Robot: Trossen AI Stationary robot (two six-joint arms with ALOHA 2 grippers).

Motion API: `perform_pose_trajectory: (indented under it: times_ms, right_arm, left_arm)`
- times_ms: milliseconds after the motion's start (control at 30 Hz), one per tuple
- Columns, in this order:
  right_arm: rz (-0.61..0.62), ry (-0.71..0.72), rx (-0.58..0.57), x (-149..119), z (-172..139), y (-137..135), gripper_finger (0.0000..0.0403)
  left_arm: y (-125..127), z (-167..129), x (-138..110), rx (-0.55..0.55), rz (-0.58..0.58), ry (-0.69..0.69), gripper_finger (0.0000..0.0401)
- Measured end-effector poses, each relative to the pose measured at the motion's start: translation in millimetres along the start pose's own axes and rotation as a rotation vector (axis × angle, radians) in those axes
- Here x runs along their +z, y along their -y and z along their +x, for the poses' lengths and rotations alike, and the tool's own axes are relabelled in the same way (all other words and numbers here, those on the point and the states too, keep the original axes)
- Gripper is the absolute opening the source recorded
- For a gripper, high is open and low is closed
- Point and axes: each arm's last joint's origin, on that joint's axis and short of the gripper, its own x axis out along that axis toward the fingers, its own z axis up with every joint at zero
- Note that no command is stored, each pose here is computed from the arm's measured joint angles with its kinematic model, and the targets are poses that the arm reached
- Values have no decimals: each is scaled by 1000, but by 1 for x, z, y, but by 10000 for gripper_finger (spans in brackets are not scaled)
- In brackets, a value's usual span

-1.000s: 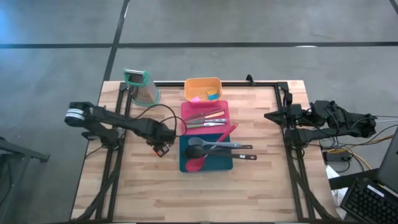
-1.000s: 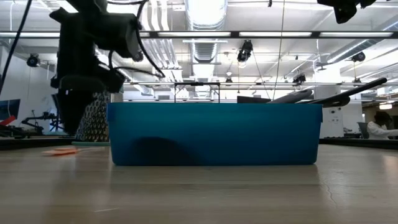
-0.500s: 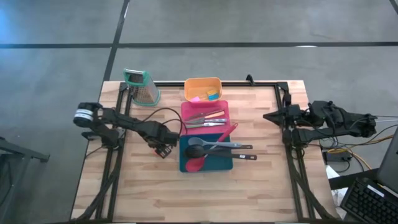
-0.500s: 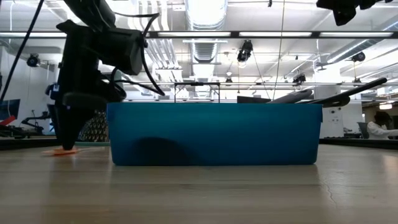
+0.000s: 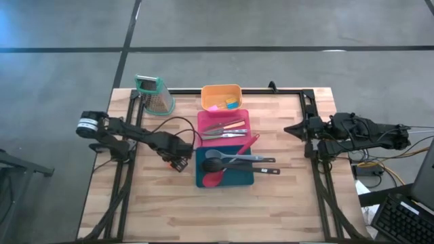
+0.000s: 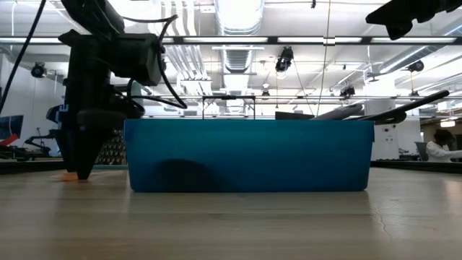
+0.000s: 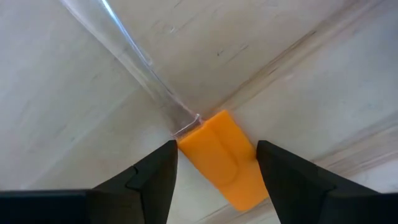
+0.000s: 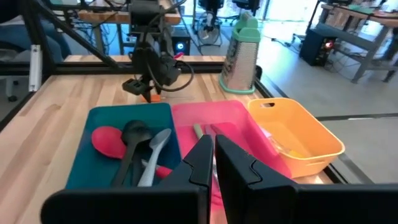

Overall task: Pick & Place Kitchen Items
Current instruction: Put the orange spatula into the yellow bin

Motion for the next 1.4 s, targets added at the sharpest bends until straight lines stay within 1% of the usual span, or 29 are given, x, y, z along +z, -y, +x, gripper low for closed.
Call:
perform_pose_trajectory:
  times_ms: [133,233,333,533,567,800,900,1000,1067,1100,1167,1233,1400]
  right_arm:
    - [-3,1,-15,0,0,0,13]
    - [-3,3,-15,1,0,1,13]
    - [-4,4,-32,1,0,1,13]
    - [0,5,-41,1,-1,1,13]
    - [1,5,-41,1,-1,1,13]
    - [1,5,-41,1,-1,1,13]
    - [0,5,-41,1,-1,1,13]
    - [1,5,-41,1,-1,1,13]
    - [1,6,-41,1,-1,1,13]
    - [1,6,-41,1,-1,1,13]
    - [0,5,-41,1,-1,1,13]
    - [1,6,-41,1,-1,1,13]
    - [0,6,-42,1,-1,1,13]
  left_arm:
    - [-4,8,-4,-7,-10,-18,217]
    - [-6,14,-6,-20,-15,-17,192]
    - [-7,16,-6,-26,7,-18,149]
    - [-7,12,-7,-21,146,-34,38]
    - [-7,11,-7,-22,157,-30,28]
    - [-15,-10,-10,-45,161,47,28]
    - [-27,-19,-16,10,156,70,28]
    - [-36,-36,-20,12,140,147,28]
    - [-46,-44,-25,54,125,178,28]
    - [-50,-49,-27,54,117,215,28]
    - [-53,-59,-27,16,103,310,28]
    - [-57,-68,-29,-5,109,385,28]
    - [-56,-91,-23,-136,157,643,28]
